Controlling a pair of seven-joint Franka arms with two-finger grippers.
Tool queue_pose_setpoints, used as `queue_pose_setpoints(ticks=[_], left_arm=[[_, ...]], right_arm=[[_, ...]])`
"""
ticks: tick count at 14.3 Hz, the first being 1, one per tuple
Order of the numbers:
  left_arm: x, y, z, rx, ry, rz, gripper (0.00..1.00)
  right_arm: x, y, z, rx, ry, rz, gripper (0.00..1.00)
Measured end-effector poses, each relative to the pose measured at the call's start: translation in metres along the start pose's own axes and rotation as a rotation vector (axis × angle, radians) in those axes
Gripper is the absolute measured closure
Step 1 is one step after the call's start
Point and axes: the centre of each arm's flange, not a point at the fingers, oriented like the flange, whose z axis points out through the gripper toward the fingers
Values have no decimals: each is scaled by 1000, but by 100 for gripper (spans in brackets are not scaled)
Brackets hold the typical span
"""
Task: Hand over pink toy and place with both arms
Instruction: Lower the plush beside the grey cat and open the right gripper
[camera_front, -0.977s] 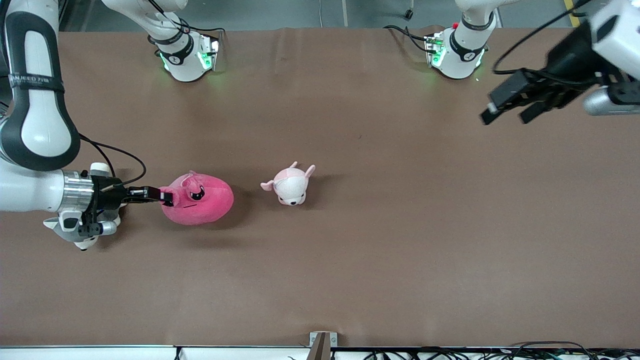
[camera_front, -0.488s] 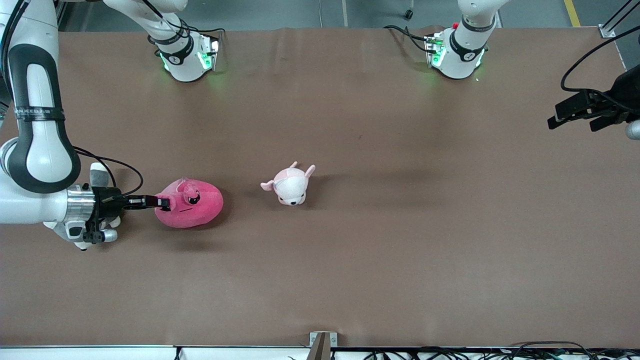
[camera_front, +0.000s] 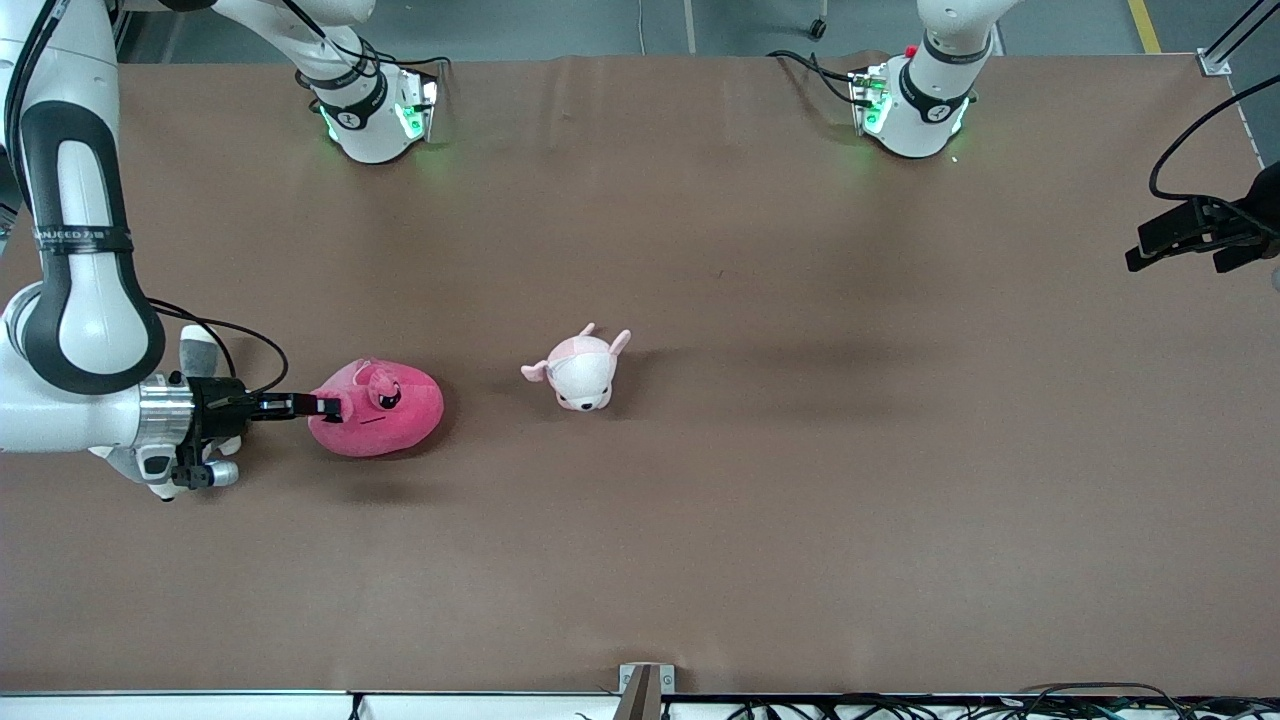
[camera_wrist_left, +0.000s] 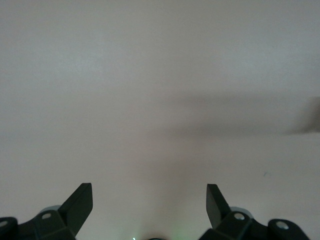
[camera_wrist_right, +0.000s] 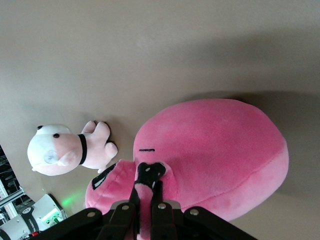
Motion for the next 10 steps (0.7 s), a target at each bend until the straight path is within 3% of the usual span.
queue_pose_setpoints(ticks=[1, 2, 6, 8, 10], left_arm=[[0, 0, 0, 1, 2, 0, 0], [0, 0, 0, 1, 3, 0, 0], [1, 0, -1, 1, 10, 0, 0], [1, 0, -2, 1, 10, 0, 0], [1, 0, -2, 1, 11, -1, 0]], right_arm=[[2, 9, 3, 4, -6, 9, 90], [3, 19, 7, 8, -11, 22, 84], [6, 15, -21, 11, 0, 8, 44], [-4, -23, -71, -28, -18, -34, 22], [-26, -47, -121, -114, -16, -38, 2]])
